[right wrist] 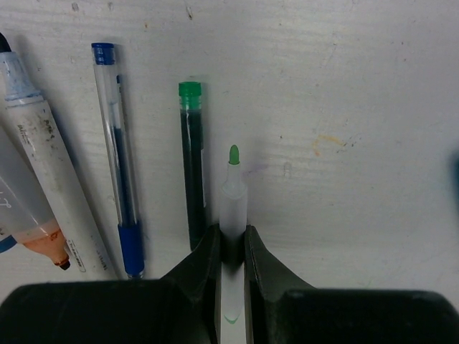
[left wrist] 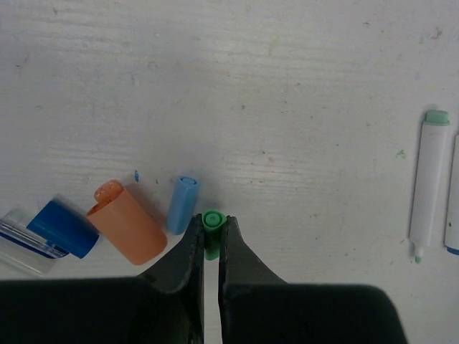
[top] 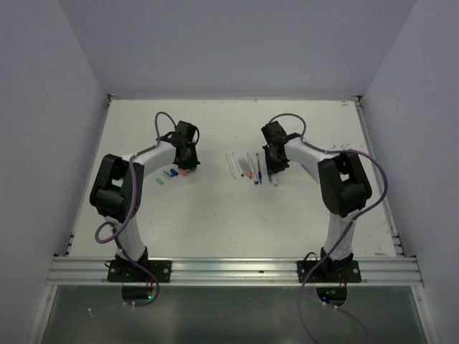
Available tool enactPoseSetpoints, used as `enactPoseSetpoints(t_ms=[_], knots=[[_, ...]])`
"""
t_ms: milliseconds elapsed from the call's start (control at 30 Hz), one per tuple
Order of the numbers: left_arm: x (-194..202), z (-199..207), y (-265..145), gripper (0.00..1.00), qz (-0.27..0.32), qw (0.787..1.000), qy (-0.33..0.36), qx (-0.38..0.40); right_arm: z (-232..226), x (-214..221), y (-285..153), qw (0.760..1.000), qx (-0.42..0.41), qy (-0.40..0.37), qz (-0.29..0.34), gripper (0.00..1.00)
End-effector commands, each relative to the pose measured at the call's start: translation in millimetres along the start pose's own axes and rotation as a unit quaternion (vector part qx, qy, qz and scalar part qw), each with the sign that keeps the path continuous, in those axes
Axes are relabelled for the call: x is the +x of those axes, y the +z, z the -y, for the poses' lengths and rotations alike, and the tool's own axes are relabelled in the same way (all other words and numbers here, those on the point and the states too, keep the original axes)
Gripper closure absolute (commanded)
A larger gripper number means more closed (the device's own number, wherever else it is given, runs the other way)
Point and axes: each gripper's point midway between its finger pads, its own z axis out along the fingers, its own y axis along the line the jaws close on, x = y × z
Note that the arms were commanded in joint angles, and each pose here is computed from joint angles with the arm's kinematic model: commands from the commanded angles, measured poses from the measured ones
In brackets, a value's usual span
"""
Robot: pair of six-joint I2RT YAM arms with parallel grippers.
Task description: Open the pen caps
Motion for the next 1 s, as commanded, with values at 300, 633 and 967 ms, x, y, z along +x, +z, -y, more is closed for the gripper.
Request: enactPoseSetpoints(t_ms=[300,633,967], knots=[[-4,-19,11,0.82,0.003,0.998,0.024,-0.055,-19,-17,-5,0.999,-0.049,0.000,0.014,0.92],[-10,-12,2,0.63,0.018,0.999,0.018,-0.039,-16,-25,-16,0.998,-0.045,0.007,0.032,0.83],[-26,8,-21,0.37,0.046,0.999,0.018,0.011,-8,-40,-44,0.997,-0.035,0.025,0.069,0.65]])
